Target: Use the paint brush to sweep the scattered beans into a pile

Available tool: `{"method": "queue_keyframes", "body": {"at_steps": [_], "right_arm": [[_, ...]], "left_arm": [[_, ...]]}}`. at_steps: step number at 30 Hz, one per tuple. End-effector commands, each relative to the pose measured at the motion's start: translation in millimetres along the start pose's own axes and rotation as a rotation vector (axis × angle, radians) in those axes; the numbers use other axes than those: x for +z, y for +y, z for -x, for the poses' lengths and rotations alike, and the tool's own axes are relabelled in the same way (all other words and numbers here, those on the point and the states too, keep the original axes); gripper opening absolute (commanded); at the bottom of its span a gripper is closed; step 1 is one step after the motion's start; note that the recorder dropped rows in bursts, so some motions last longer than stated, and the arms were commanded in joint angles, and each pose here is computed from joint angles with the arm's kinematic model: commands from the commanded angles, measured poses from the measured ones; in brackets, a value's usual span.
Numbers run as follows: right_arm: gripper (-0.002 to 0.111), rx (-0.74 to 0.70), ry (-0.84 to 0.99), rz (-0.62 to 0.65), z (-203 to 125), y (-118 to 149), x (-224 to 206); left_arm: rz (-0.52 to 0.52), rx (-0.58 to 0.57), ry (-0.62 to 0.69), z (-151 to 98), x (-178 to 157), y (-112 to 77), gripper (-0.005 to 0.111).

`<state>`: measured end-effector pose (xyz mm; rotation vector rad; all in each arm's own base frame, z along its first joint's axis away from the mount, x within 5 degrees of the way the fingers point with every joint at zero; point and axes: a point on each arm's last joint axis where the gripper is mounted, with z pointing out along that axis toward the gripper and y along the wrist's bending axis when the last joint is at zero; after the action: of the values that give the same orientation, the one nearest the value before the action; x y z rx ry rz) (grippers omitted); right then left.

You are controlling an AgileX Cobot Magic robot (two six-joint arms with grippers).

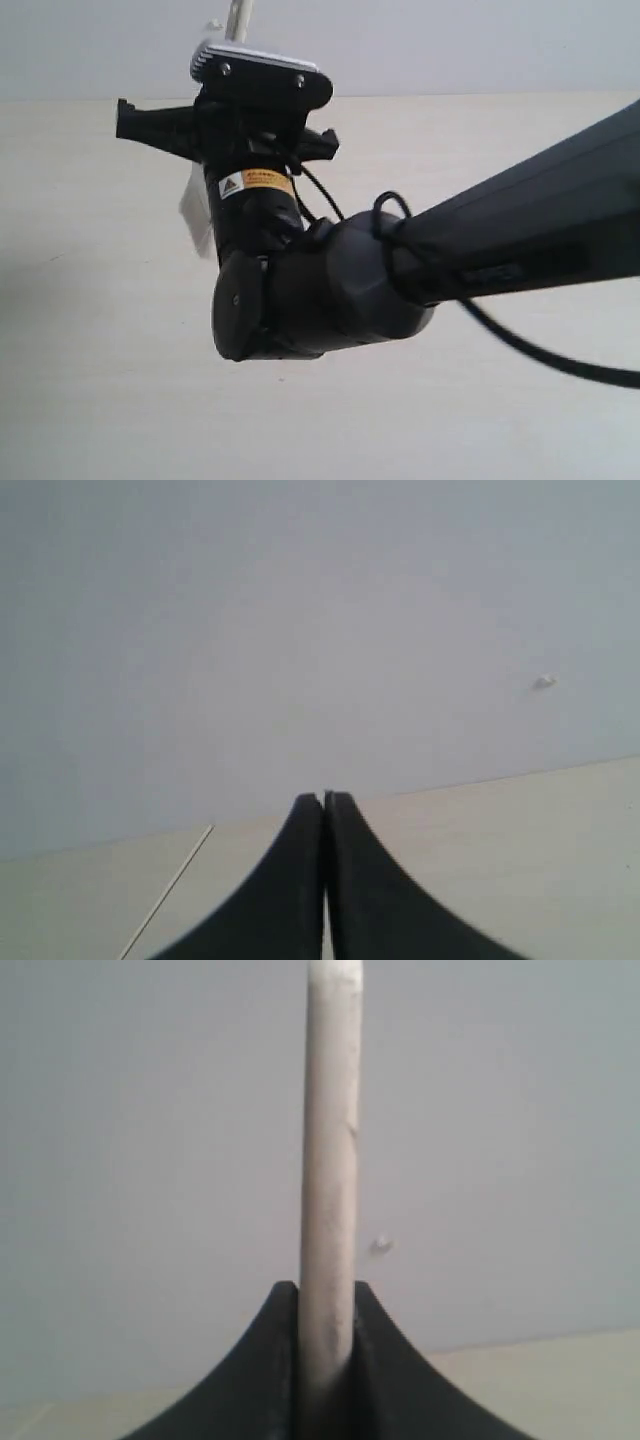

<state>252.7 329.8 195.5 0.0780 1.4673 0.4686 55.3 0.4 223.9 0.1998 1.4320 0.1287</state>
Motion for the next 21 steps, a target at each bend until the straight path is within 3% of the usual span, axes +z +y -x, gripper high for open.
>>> {"method": "queue_keyframes", "body": {"at_steps": [1,3,4,6,7,11,16,21], "right_arm": [[0.0,-0.326,0.019,-0.116,47,-17,-16],[0.0,-0.493,0.231,-0.158,61,-35,-18],[0.0,-0.531,0.427,-0.131,68,-50,-16],[0.0,-0.446,0.662,-0.065,78,-74,-10],[0.0,-0.461,0.67,-0.038,85,-81,-6],[0.0,-0.284,0.685,-0.032,99,-120,4],[0.0,-0.175,0.736,0.085,94,-140,15],[0.0,-0.153,0.747,0.075,96,-176,27]], "left_arm": [[-0.012,-0.004,-0.003,-1,0,-1.2,0.0],[-0.012,-0.004,-0.003,-1,0,-1.2,0.0],[-0.012,-0.004,-0.003,-1,0,-1.2,0.0],[-0.012,-0.004,-0.003,-1,0,-1.2,0.0],[-0.012,-0.004,-0.003,-1,0,-1.2,0.0],[-0.012,-0.004,-0.003,-1,0,-1.2,0.0],[-0.012,-0.004,-0.003,-1,0,-1.2,0.0],[-0.012,-0.004,-0.003,-1,0,-1.2,0.0]]}}
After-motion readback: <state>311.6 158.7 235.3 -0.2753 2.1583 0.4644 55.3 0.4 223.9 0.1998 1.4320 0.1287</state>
